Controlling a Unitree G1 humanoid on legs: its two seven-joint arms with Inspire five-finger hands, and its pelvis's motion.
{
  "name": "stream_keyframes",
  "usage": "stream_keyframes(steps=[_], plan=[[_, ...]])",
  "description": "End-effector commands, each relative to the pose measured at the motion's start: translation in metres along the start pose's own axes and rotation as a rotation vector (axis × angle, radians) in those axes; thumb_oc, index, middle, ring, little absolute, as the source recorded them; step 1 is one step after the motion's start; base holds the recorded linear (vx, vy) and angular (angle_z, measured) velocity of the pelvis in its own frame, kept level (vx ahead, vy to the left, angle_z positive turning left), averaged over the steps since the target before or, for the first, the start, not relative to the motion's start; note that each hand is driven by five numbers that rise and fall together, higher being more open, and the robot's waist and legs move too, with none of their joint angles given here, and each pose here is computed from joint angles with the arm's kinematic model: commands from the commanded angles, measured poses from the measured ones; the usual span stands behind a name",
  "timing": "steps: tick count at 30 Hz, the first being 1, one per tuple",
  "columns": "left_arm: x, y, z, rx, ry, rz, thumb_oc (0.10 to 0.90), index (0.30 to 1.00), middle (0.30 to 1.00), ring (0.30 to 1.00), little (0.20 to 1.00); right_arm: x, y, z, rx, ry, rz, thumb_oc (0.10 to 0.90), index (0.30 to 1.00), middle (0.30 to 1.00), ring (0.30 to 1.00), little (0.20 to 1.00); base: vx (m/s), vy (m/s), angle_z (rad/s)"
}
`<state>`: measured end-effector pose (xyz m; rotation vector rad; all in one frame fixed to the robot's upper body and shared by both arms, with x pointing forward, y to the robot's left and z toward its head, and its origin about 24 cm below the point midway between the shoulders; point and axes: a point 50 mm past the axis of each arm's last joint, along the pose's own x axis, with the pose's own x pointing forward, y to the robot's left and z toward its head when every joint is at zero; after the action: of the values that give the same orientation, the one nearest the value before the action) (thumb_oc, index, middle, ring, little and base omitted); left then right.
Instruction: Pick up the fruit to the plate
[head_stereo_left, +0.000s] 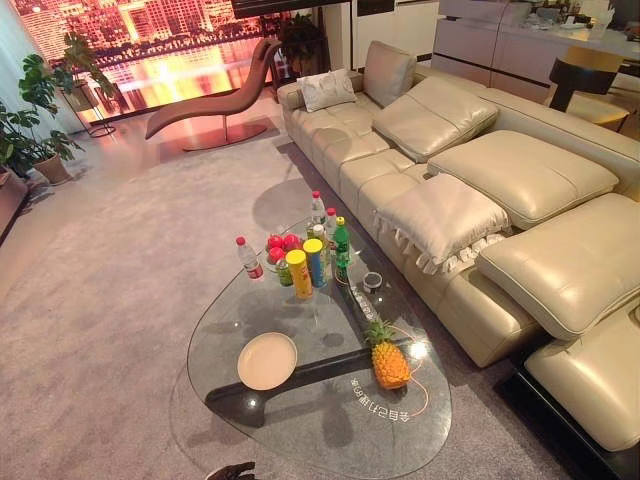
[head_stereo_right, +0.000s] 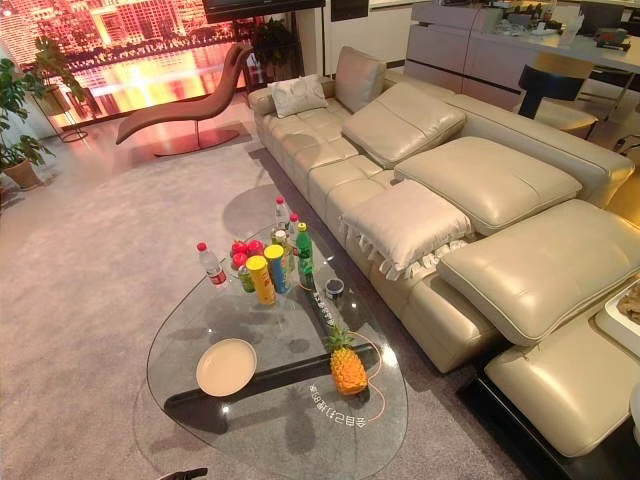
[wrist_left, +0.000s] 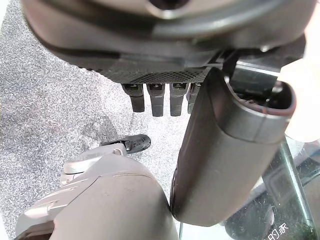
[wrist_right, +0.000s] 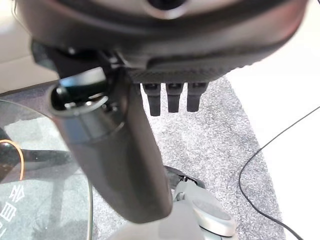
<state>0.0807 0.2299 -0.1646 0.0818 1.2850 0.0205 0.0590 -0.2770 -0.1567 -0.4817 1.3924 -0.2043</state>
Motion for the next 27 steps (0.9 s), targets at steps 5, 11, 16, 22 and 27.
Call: stream_keyframes(steps=[5,11,16,22,27], plan=[[0.0,0.017,0.023,-0.07,-0.03,0.062,0.8,0.9,0.9,0.9,0.9,0.002,-0.027,0.023,0.001,-0.032,-0.089,0.8,0.9,0.9,0.9,0.9,-0.02,0.008,0.01],[0.0,0.016,0.031,-0.13,-0.063,0.053,0.8,0.9,0.9,0.9,0.9,0.002,-0.032,0.024,-0.033,-0.02,-0.099,0.8,0.9,0.9,0.9,0.9,-0.07,0.04,0.0],[0.0,0.016,0.061,-0.194,-0.166,0.034,0.8,0.9,0.9,0.9,0.9,0.001,-0.048,0.048,-0.024,-0.068,-0.153,0.8,0.9,0.9,0.9,0.9,-0.19,0.032,0.03],[-0.004,0.022,0.085,-0.221,-0.245,0.01,0.8,0.9,0.9,0.9,0.9,-0.003,-0.061,0.078,0.001,-0.171,-0.197,0.8,0.9,0.9,0.9,0.9,-0.09,-0.001,0.02],[-0.009,0.014,0.117,-0.241,-0.34,-0.146,0.8,0.9,0.9,0.9,0.9,-0.014,-0.077,0.12,0.052,-0.355,-0.277,0.8,0.9,0.9,0.9,0.9,-0.11,0.014,-0.01]])
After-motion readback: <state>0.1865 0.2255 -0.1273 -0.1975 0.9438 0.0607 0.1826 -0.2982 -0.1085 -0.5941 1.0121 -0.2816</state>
